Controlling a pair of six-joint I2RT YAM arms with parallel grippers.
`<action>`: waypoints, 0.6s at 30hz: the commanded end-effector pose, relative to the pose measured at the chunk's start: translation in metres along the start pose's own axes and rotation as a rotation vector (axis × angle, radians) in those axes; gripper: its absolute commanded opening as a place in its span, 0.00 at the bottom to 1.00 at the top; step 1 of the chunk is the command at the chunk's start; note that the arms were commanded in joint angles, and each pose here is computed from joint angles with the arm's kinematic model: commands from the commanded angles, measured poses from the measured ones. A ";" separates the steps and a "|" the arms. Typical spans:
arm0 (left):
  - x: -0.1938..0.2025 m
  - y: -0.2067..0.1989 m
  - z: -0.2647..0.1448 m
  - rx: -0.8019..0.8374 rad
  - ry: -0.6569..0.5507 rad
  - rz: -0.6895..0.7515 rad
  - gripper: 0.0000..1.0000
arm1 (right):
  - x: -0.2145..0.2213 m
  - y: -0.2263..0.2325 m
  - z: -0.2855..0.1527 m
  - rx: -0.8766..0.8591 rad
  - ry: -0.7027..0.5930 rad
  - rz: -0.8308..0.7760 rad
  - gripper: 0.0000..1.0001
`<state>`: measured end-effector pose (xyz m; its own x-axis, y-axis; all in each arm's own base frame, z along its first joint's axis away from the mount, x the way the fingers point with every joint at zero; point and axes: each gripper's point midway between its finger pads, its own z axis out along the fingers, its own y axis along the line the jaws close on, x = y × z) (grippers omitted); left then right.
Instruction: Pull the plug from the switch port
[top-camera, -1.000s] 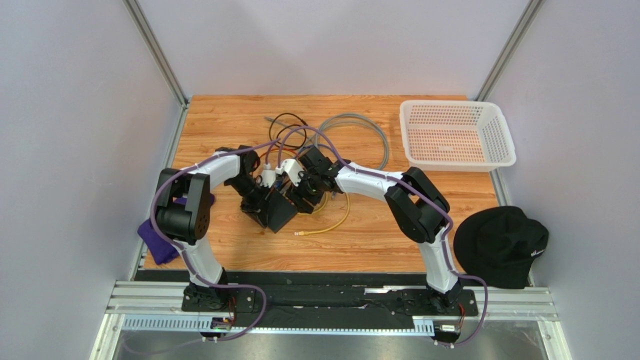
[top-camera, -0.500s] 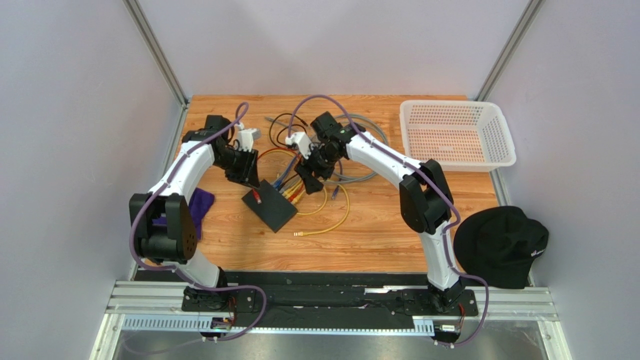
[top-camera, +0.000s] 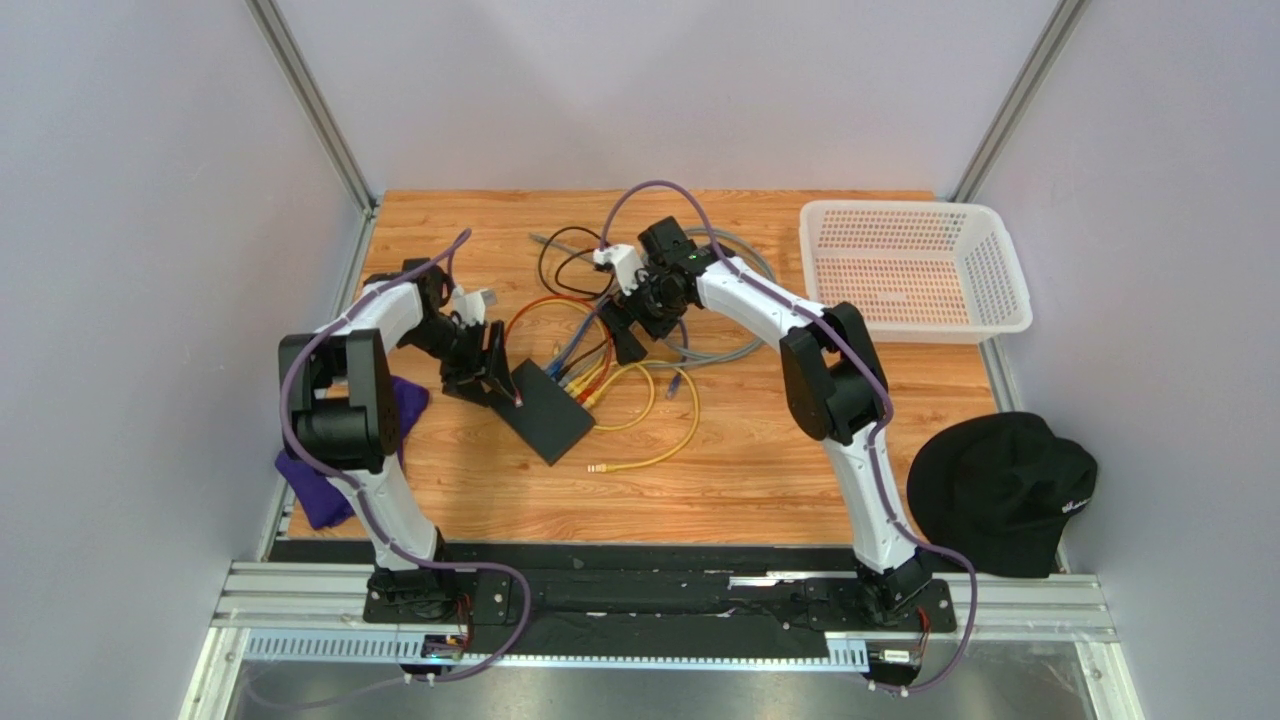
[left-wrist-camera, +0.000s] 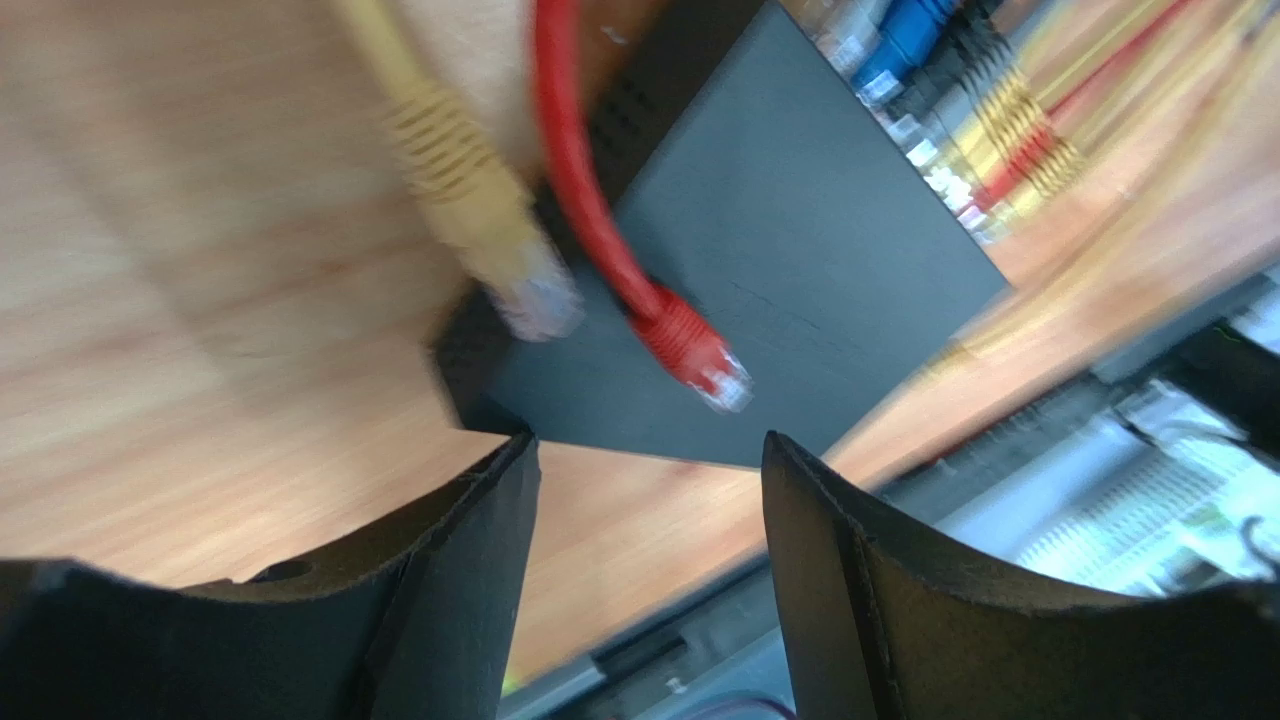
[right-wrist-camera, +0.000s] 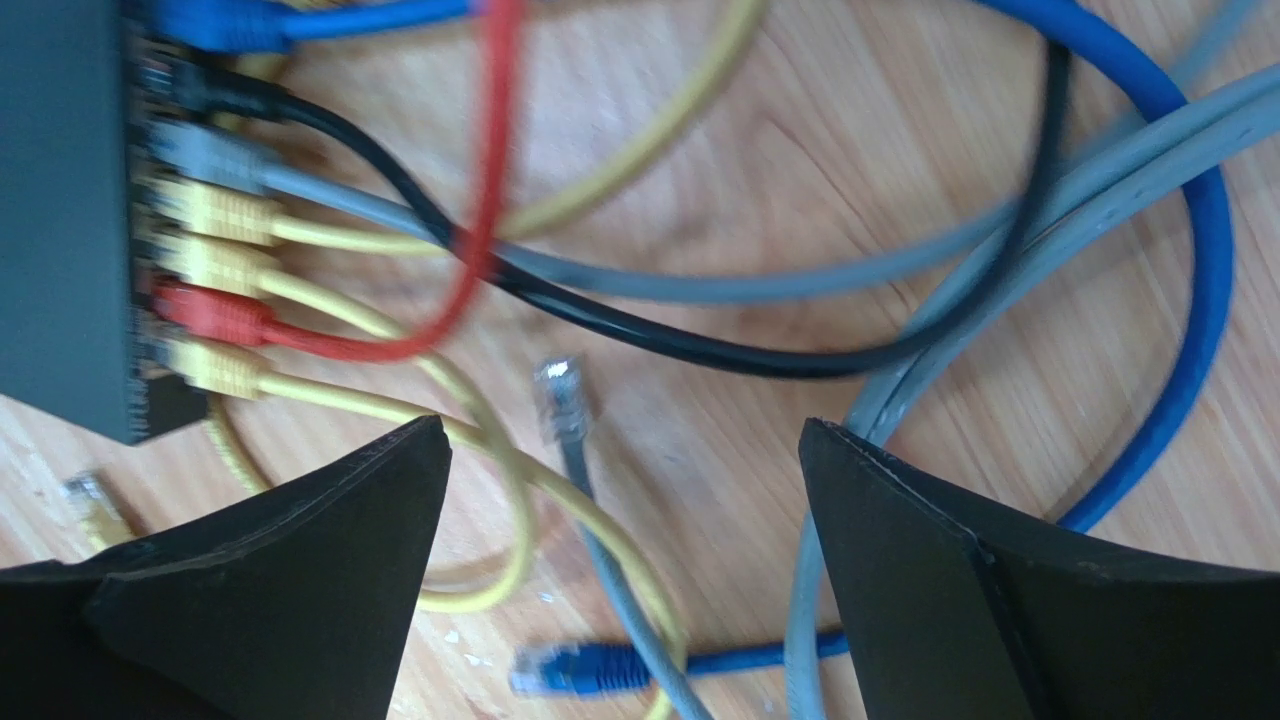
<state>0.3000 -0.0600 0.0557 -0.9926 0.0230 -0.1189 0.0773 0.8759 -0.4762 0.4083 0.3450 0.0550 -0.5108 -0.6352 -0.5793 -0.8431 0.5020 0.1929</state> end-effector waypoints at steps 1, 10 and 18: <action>-0.007 -0.006 0.012 0.070 0.032 -0.041 0.67 | 0.013 -0.020 -0.002 0.043 -0.004 0.056 0.97; -0.014 -0.008 0.027 0.098 0.072 -0.054 0.67 | -0.004 -0.020 -0.028 0.053 -0.059 0.028 0.96; -0.015 -0.010 0.031 0.107 0.083 -0.049 0.65 | 0.001 -0.041 -0.042 0.103 -0.064 0.030 0.93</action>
<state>0.3048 -0.0892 0.0552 -0.9998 -0.0055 0.0175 -0.0150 0.7938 -0.6080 0.4171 0.3164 0.0532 -0.5602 -0.5957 -0.5756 -0.8047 0.5562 0.2076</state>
